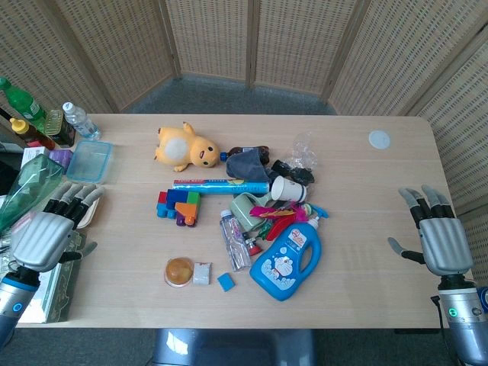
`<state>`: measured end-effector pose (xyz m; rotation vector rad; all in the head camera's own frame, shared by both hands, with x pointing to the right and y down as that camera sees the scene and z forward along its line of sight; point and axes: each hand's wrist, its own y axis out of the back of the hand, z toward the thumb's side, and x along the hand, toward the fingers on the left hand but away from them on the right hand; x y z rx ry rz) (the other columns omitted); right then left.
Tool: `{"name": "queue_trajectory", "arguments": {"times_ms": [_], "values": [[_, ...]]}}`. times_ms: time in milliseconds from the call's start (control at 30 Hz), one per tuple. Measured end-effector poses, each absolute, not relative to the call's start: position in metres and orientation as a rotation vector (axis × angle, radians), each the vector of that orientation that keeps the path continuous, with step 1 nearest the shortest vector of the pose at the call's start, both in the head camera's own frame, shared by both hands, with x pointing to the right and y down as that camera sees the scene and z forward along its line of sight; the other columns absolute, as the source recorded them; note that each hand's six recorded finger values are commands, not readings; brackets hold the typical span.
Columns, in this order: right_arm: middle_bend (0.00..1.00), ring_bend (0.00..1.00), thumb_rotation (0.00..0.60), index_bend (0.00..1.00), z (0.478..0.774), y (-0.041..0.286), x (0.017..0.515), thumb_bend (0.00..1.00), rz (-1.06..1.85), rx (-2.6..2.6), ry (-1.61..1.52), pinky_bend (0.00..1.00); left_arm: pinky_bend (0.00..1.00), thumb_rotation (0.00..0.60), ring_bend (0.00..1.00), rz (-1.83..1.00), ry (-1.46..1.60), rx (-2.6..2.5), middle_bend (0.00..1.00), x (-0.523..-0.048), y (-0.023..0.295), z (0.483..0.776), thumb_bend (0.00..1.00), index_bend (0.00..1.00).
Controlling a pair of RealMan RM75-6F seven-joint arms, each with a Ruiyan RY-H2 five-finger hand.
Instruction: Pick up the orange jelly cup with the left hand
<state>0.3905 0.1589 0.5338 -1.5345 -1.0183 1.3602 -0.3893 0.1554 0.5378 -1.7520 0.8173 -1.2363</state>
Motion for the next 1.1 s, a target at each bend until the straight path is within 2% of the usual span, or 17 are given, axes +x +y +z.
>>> {"name": "queue_trajectory", "arguments": {"times_ms": [500, 1100], "values": [[0.17, 0.0, 0.512, 0.09, 0.525, 0.164, 0.392, 0.23, 1.34, -1.53, -1.034, 0.0, 0.0, 0.6, 0.0, -1.2, 0.771, -1.808, 0.0, -0.377, 0.163, 0.54, 0.26, 0.0], [0.17, 0.0, 0.519, 0.09, 0.518, 0.168, 0.397, 0.23, 1.347, -1.516, -1.043, 0.0, 0.0, 0.6, 0.0, -1.183, 0.248, -2.03, 0.0, -0.316, 0.22, 0.614, 0.25, 0.0]]}}
